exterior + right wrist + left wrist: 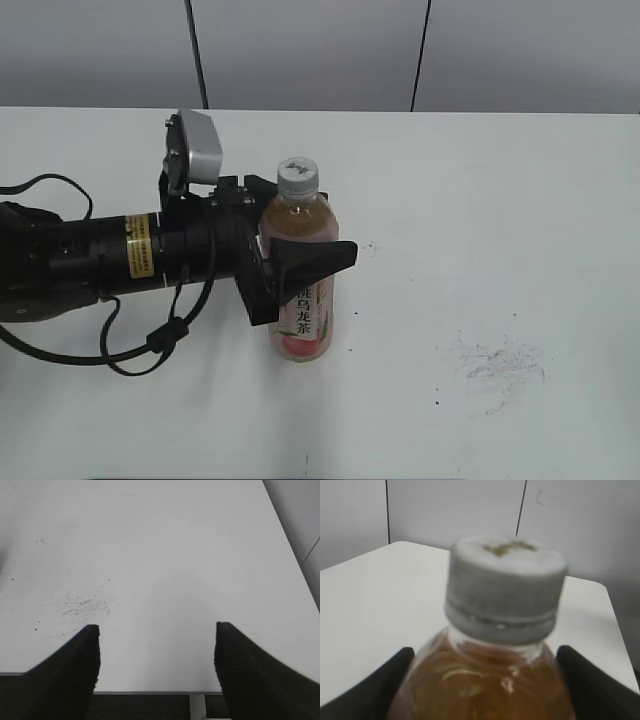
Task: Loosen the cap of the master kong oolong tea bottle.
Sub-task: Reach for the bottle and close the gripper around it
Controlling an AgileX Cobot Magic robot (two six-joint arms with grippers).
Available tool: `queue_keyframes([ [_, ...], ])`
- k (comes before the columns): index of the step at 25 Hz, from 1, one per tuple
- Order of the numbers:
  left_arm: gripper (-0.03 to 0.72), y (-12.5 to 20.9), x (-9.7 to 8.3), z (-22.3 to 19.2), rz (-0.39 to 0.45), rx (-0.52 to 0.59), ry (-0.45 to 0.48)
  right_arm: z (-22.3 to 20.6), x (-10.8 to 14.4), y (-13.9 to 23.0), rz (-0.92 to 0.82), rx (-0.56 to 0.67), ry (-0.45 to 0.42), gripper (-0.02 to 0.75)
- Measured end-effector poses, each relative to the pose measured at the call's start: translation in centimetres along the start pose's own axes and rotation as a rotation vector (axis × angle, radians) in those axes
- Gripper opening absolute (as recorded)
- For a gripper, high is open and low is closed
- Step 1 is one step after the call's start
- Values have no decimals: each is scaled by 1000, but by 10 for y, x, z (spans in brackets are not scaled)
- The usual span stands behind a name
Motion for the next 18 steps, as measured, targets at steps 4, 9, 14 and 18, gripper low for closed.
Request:
queue_keyframes([
  [4, 448, -1, 0, 0, -9, -8, -3, 0, 0, 0, 0, 0, 0, 535],
  [9, 448, -1, 0, 0, -11, -8, -3, 0, 0, 0, 0, 0, 0, 535],
  [14, 448, -1, 0, 0, -11, -8, -3, 0, 0, 0, 0, 0, 0, 535],
  [18, 448, -1, 0, 0, -11, -8, -3, 0, 1, 0, -4, 0, -8, 535],
])
Point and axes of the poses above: a point on each arm's last joint axis where the gripper is mounted, z pointing back along that axis away from the gripper, x along the wrist's bending axis when the last joint is at zero, y = z × x, the point moved 3 cm from there along -z, pointing out along that axis toward the gripper, and after that the axes turned 6 degrees about -z, right-handed, at the moved point
